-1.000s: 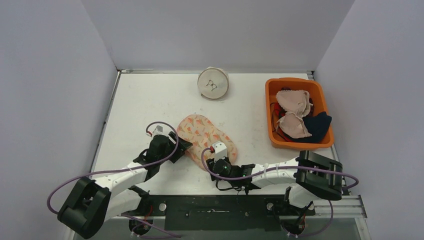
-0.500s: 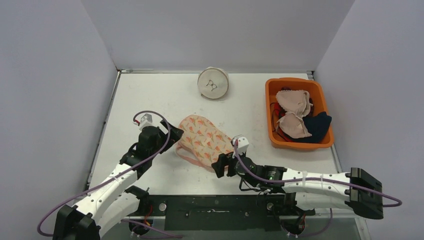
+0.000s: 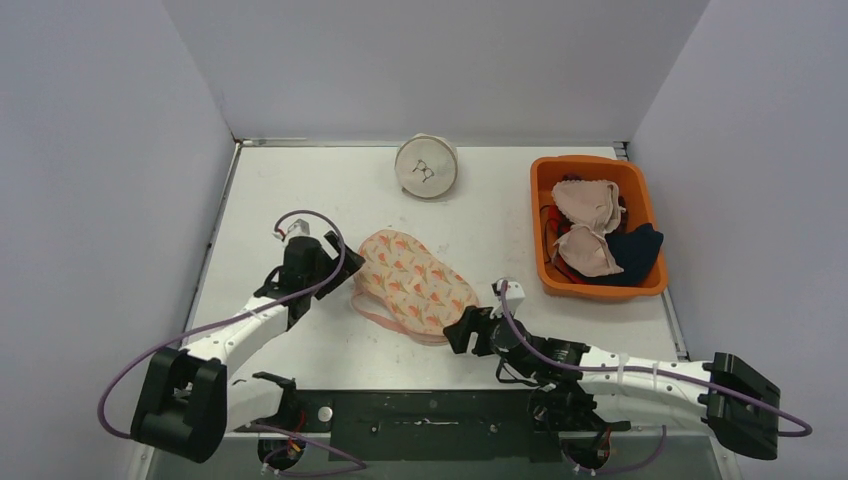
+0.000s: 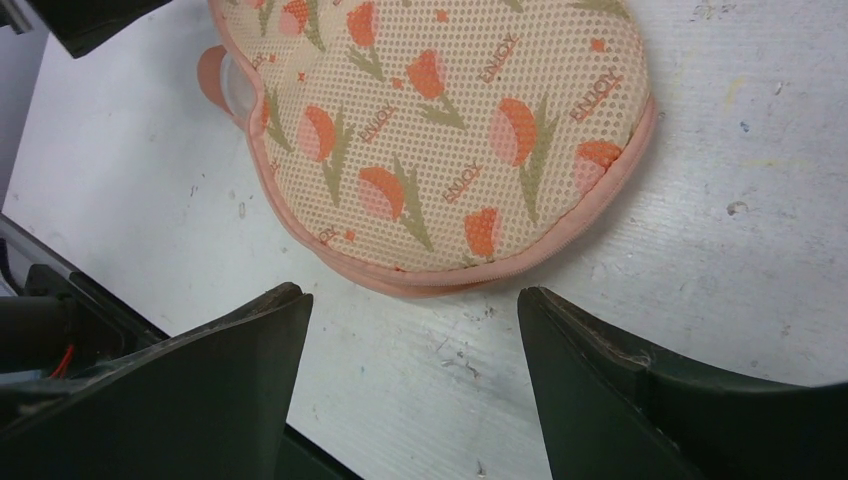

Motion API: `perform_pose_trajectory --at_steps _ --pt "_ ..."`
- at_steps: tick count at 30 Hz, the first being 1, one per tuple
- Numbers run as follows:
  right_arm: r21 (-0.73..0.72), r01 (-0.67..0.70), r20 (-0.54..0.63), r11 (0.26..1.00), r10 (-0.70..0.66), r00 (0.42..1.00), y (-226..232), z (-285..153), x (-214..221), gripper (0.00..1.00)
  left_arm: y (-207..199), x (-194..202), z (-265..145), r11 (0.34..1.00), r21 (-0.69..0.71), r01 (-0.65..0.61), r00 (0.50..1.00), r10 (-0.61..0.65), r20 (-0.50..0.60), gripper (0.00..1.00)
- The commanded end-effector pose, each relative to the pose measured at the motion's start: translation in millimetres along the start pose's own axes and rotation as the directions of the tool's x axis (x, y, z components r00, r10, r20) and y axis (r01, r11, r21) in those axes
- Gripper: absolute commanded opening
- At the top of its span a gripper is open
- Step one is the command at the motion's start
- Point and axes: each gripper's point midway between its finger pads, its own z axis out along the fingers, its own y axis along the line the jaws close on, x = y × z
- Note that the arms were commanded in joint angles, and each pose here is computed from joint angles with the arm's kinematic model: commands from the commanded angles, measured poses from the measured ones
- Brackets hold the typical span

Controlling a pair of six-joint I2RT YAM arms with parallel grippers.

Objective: Unzip the laundry bag and remove the bra
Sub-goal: Move the laundry bag to the center of the board.

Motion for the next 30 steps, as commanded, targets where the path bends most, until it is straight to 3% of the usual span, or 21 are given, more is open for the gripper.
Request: perform_pose_trajectory --at_steps 1,5,12,20,30 --pt "-0.062 -0.047 0.030 0.997 0.049 0.998 10.4 -2.5 -7.4 0.77 -43.5 -14.0 13.2 0.988 0.150 -0.033 0.999 0.033 0.003 0.87" --pt "-0.079 -0.050 0.024 0.996 0.052 0.998 11.2 -6.2 -6.5 0.77 -42.8 -7.3 25.7 0.989 0.146 -0.015 0.999 0.020 -0.031 0.86" --pt "-0.100 -0.053 0.037 0.994 0.057 0.998 12.0 -14.1 -11.3 0.77 -2.5 3.3 35.7 0.999 -0.029 -0.032 0.998 0.030 -0.055 0.82" --pt "-0.101 -0.054 0.048 0.993 0.059 0.997 11.2 -18.0 -14.8 0.75 2.6 25.1 50.4 1.000 -0.013 -0.005 0.991 0.004 -0.131 0.59" --pt "-0.098 -0.054 0.059 0.994 0.060 0.996 9.0 -22.0 -17.9 0.75 0.1 24.4 43.4 0.999 0.020 0.026 0.994 -0.024 -0.109 0.28"
